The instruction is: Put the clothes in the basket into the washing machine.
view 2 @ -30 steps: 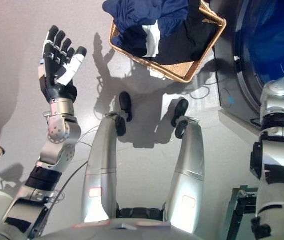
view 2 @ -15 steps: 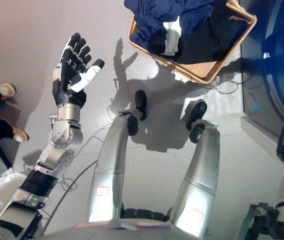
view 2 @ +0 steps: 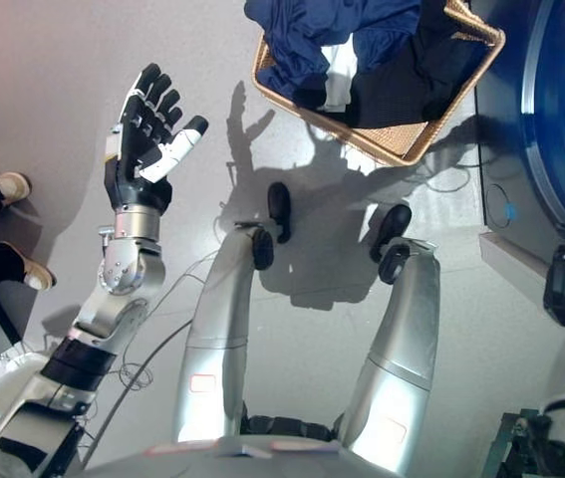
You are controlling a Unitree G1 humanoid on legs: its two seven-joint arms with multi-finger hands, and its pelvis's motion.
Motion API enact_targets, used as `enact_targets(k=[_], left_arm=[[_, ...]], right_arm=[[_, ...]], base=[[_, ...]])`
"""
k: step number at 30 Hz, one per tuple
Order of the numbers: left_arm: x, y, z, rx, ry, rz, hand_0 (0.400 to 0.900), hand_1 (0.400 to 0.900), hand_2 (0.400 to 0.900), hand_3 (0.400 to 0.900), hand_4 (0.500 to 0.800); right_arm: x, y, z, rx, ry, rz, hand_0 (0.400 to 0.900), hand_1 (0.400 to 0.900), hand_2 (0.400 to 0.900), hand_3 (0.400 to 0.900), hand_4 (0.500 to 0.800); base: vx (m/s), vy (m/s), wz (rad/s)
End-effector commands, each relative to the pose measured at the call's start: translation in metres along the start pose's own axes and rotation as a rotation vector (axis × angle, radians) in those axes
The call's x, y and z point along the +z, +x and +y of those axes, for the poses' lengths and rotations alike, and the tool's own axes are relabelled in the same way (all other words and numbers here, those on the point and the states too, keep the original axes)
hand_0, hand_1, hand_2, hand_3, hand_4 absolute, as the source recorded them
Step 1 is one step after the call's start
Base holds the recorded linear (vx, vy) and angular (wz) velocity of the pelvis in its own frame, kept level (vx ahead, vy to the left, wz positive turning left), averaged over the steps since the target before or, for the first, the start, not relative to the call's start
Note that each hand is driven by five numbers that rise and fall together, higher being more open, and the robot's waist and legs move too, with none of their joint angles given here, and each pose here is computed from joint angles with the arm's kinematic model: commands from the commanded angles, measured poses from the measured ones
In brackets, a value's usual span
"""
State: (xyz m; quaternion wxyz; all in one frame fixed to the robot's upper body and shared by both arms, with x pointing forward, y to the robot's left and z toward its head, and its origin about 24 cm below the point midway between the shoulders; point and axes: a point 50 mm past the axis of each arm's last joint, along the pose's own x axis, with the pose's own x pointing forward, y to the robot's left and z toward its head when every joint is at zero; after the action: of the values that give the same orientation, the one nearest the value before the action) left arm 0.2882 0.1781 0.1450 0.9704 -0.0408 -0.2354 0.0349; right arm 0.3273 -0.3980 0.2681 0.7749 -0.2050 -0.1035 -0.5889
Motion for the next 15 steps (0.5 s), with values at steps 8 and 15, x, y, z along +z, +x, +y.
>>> enact_targets(k=[8, 15], left_arm=[[-0.011, -0.015, 0.012, 0.216, -0.090, -0.022, 0.900, 0.900, 0.900, 0.900, 0.800], [-0.040, -0.033, 0.023, 0.239, -0.079, 0.114, 0.900, 0.900, 0.900, 0.900, 0.800]], right_arm=[[-0.021, -0.144, 0.043, 0.236, 0.368, -0.266, 0.900, 0.900, 0.900, 0.900, 0.800], [-0.044, -0.201, 0.025, 0.480, 0.501, -0.263, 0.900, 0.900, 0.900, 0.900, 0.800]], base=[[-0.042, 0.047, -0.10], [-0.007, 0.031, -0.07]])
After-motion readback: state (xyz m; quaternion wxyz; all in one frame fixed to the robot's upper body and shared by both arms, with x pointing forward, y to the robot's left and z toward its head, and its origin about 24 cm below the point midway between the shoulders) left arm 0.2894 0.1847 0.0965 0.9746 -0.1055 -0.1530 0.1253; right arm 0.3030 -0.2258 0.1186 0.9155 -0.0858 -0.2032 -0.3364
